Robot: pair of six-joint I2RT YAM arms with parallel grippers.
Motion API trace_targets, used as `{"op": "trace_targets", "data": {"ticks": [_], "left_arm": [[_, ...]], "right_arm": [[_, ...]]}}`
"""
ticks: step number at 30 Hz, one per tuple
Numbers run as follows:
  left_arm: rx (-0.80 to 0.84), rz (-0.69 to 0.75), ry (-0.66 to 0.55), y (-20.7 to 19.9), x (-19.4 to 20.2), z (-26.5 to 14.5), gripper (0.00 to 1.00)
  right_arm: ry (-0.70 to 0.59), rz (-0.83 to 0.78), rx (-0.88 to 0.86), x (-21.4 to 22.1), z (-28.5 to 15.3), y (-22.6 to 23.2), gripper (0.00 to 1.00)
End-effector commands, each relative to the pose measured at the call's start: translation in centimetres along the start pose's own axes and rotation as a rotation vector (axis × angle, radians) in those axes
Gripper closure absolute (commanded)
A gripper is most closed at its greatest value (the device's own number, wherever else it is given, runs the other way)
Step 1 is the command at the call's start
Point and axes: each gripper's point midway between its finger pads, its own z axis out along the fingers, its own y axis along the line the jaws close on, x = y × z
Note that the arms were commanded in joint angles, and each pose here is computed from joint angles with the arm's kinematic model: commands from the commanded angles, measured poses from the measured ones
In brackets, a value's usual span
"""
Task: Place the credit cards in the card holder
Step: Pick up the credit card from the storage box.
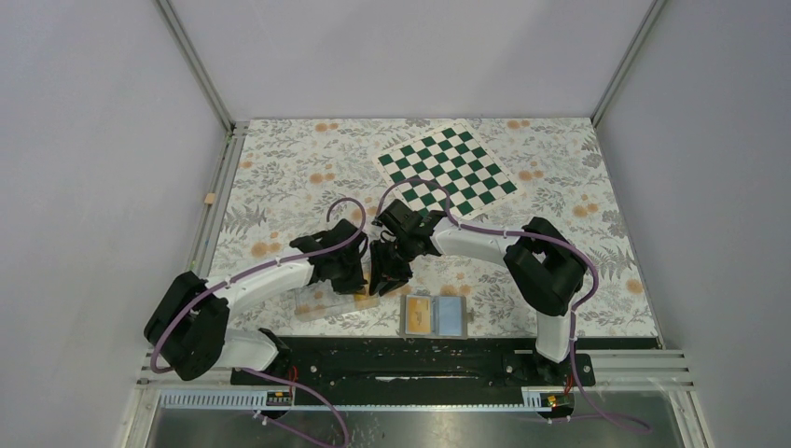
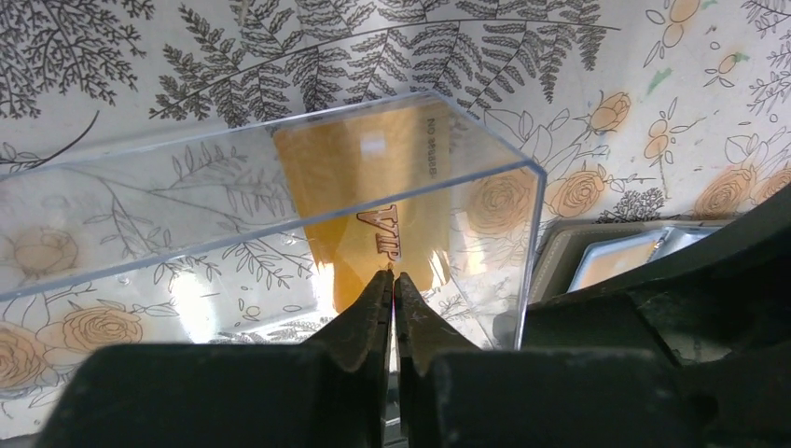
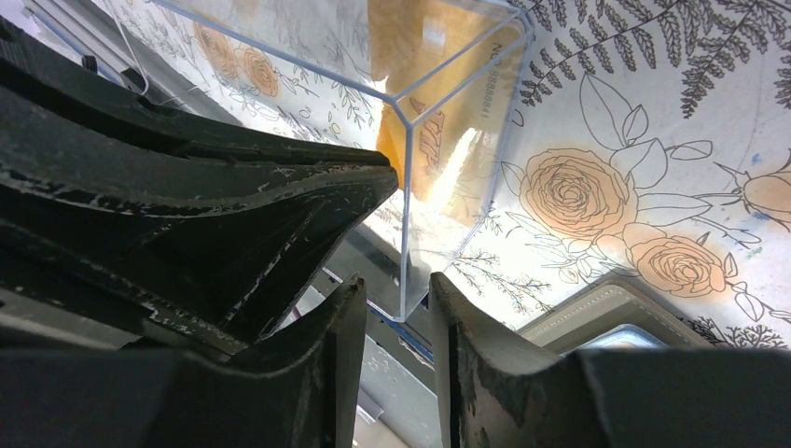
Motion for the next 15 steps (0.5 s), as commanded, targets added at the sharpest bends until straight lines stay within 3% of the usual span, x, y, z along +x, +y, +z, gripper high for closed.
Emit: {"op": "trace_targets", "data": {"ticks": [1,5,15], "left_arm": [[-0.015,-0.018,-0.02,0.1,-0.6,-0.9,0.92],[-0.07,-0.04,-0.007,1.8,-0.2,-0.2,0.75],[-0.087,-0.069,0.082,3.1,1.5,2.2,0.73]], "right_arm": [[-0.018,-0.037,-0.045,0.1,-1.0,1.7,0.62],[-0.015,-0.036,-0.045,0.1,-1.0,1.6,0.62],[-0.012,-0.037,-0.045,0.2,-0.9,1.5,0.62]]}}
